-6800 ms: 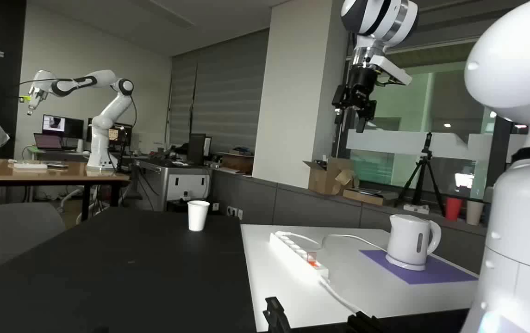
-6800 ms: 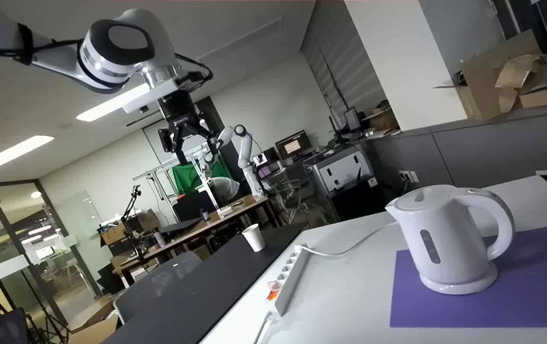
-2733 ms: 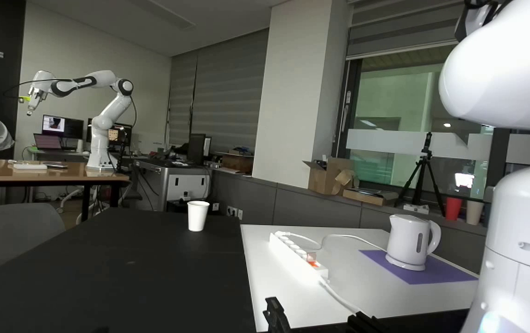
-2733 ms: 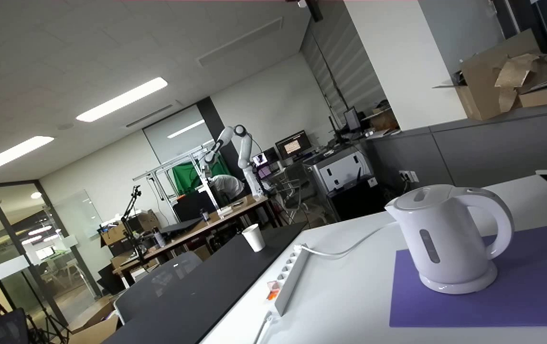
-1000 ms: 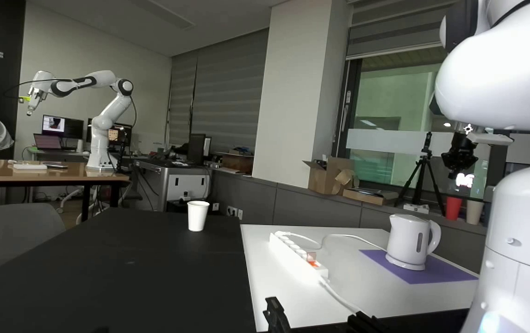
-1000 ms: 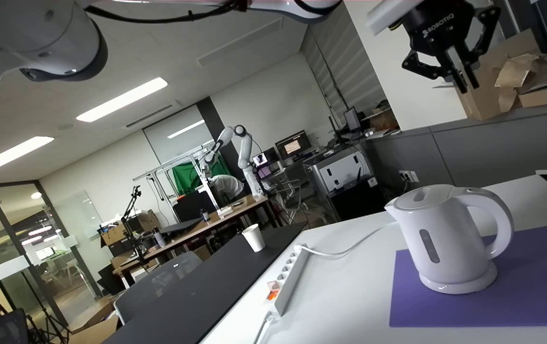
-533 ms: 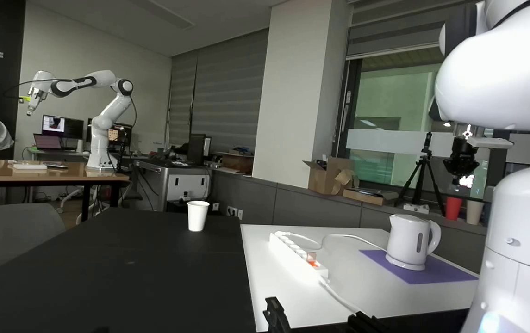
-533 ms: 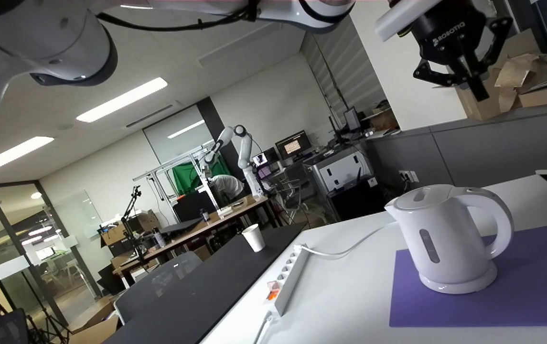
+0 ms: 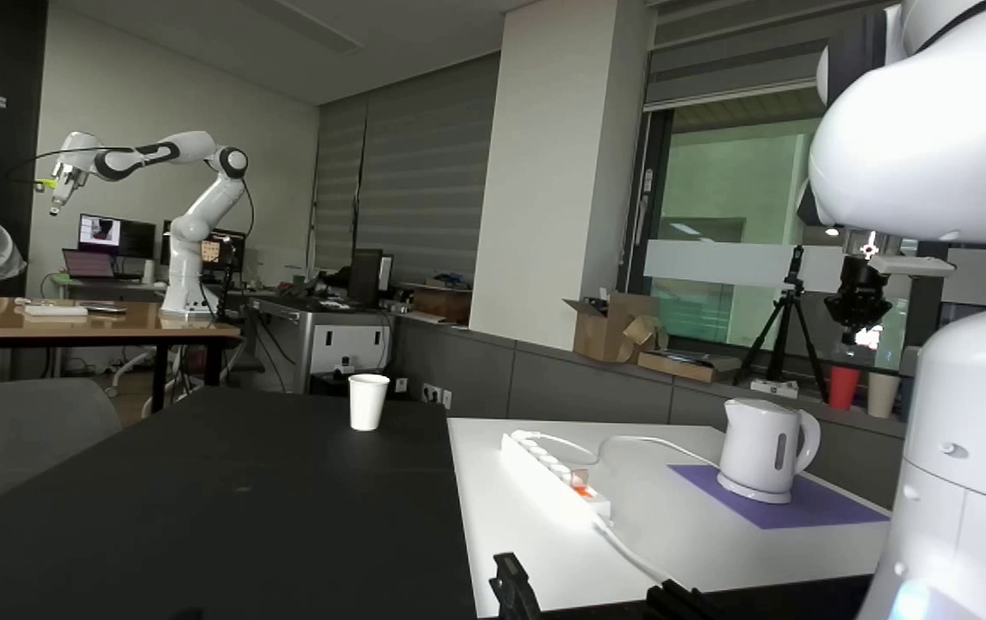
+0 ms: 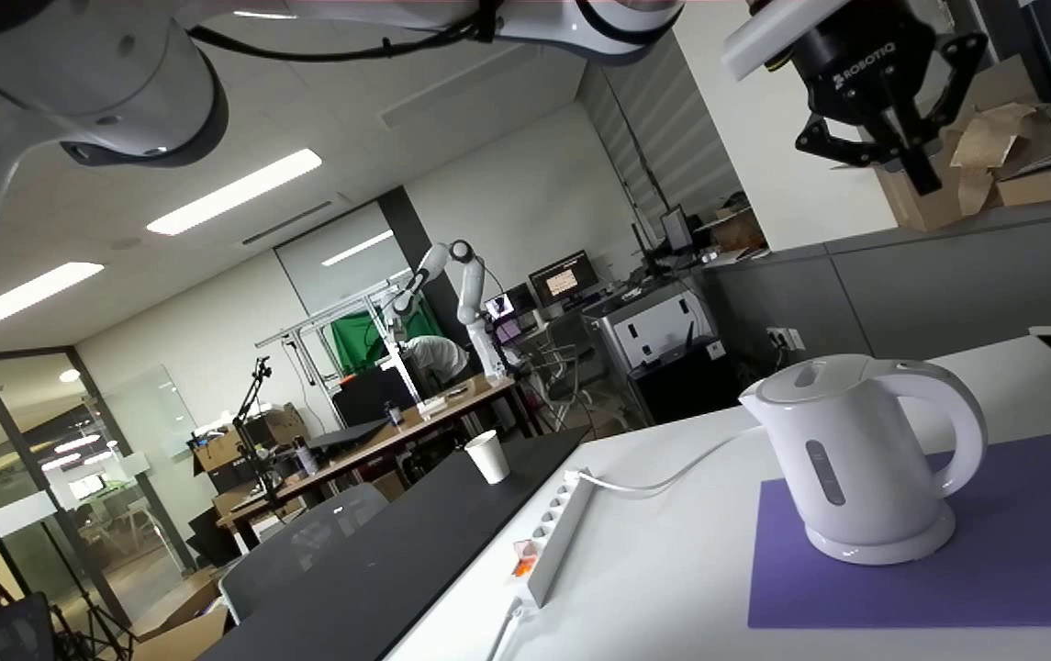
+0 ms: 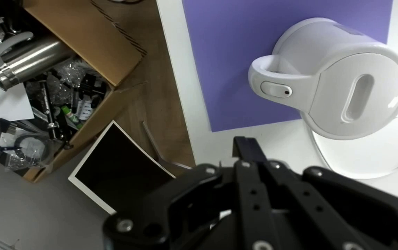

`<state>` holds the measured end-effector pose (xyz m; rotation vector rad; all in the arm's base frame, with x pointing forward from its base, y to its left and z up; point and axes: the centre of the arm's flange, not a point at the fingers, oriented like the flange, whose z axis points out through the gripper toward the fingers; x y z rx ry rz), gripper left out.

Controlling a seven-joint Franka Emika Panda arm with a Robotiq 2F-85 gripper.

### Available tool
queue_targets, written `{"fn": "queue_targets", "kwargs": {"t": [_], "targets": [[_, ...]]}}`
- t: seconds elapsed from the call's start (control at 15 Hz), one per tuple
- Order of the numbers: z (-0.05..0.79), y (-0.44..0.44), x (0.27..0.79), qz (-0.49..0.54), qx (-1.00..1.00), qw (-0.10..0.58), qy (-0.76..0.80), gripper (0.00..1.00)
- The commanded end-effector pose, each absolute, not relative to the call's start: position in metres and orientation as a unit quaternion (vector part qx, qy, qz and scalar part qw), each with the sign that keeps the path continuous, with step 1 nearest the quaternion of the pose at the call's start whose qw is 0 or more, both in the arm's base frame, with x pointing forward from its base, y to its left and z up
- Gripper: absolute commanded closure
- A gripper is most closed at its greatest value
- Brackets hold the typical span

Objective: Switch on the electric kettle

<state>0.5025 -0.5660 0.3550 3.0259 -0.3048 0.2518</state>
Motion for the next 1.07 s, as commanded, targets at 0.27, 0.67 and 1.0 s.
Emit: {"fn": "queue_targets", "kwargs": {"t": [0.27,0.67,1.0], "targets": [[0.355,-0.566,0.502,0.082,0.991,0.044,-0.1,1.0],[0.326,-0.577,0.505,0.062,0.99,0.027,-0.12,1.0],[0.288,-0.588,0.502,0.051,0.99,0.002,-0.133,1.0]]}}
